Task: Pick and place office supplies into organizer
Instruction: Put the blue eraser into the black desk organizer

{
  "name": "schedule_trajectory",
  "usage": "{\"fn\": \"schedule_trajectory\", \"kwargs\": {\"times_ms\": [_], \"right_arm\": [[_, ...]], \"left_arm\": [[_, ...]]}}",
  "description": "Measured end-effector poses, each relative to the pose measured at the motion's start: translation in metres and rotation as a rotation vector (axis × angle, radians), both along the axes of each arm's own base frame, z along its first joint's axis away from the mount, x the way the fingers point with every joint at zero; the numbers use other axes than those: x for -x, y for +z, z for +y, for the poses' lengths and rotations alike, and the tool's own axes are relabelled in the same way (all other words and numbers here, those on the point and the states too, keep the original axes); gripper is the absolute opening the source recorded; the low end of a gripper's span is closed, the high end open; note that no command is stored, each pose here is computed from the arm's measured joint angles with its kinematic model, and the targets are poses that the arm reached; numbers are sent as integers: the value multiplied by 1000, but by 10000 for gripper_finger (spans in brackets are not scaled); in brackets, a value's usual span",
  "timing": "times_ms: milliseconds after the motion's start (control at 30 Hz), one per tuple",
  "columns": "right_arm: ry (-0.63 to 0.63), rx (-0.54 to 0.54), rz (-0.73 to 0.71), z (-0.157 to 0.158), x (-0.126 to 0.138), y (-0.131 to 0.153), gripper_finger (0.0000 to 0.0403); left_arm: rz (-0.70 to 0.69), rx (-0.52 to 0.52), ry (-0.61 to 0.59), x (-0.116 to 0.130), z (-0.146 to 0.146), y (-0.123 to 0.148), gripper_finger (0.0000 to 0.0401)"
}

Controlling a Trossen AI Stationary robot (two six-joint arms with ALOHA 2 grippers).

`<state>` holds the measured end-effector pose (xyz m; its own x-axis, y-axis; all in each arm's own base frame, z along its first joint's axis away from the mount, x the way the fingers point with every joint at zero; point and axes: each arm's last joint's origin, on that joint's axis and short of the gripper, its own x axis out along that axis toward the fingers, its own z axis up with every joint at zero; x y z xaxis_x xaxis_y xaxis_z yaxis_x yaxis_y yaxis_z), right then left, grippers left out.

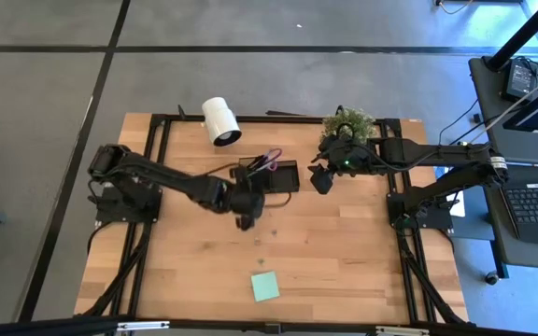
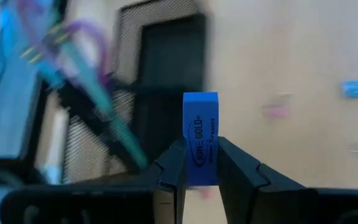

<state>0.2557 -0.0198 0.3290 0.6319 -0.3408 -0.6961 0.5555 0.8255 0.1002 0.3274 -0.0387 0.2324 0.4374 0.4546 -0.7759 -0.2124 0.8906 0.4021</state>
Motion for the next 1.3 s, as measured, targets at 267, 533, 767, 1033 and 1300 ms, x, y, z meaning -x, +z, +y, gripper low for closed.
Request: {"fn": "schedule_trajectory", "kwargs": {"times_ms": [267, 533, 767, 1033, 1300], "right_arm": [[1, 1, 0, 0, 0, 0, 244], [17, 15, 8, 0, 0, 0, 244], [19, 18, 9, 0, 0, 0, 244], [20, 19, 15, 0, 0, 0, 244], [17, 18, 20, -1, 1, -1, 244]], "left_arm": [[-29, 46, 84, 3, 35, -30, 68], [-77, 25, 29, -1, 46, -38, 68], [-37, 15, 62, -2, 61, -47, 68], [-19, 45, 71, -8, 69, -61, 68], [16, 84, 37, -11, 68, -71, 68]]}}
